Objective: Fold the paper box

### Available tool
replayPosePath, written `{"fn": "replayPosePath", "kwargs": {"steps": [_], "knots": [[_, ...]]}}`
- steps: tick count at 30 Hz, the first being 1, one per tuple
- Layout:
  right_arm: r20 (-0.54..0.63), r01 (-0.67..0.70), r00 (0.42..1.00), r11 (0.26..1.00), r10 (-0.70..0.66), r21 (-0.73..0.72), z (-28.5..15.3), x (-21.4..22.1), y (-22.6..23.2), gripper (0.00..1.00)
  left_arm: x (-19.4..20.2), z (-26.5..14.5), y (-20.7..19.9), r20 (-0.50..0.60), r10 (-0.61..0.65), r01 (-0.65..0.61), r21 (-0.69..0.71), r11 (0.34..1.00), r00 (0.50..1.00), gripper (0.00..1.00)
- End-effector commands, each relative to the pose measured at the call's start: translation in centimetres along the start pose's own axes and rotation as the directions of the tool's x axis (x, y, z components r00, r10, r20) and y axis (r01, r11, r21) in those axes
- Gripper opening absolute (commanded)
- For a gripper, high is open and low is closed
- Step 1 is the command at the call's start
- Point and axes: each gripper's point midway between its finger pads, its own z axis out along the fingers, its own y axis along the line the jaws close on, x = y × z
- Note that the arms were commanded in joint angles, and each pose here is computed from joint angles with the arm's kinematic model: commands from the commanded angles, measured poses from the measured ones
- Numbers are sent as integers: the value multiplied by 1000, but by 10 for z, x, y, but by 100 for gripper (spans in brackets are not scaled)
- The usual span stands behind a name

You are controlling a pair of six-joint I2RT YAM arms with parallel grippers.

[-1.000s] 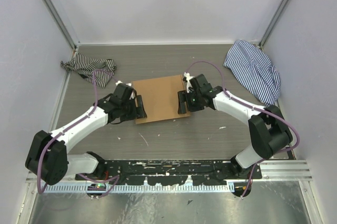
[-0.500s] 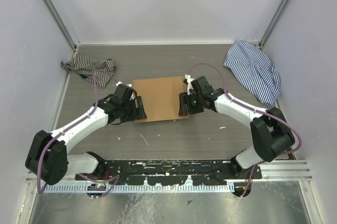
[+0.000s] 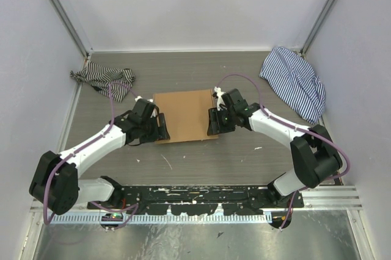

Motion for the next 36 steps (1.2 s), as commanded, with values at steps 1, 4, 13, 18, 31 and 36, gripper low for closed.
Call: {"fn": "replayPosePath", "kwargs": {"steps": [1,4,13,18,31,36], "knots": [[72,14,997,999,-11,-36,-1,-19,11,55,4,3,-4,-5,5,-5,26,1000,1000,73],[76,14,997,999,-11,-33,4,-17,8,54,9,12,1,-31,11,-10,4,1000,999,73],[80,4,997,1000,-5,1,13,-10,-3,50,12,19,6,-44,16,-17,-14,1000,999,72],[87,3,996,999,-7,45,17,-6,-14,50,10,20,9,-35,24,-25,-34,999,999,72],[170,-17,985,984,-13,177,24,-12,-41,28,-9,35,22,75,45,-37,-101,994,996,70],[213,-16,977,981,-26,194,18,-17,-41,19,-19,36,20,119,55,-43,-97,994,991,68]]}}
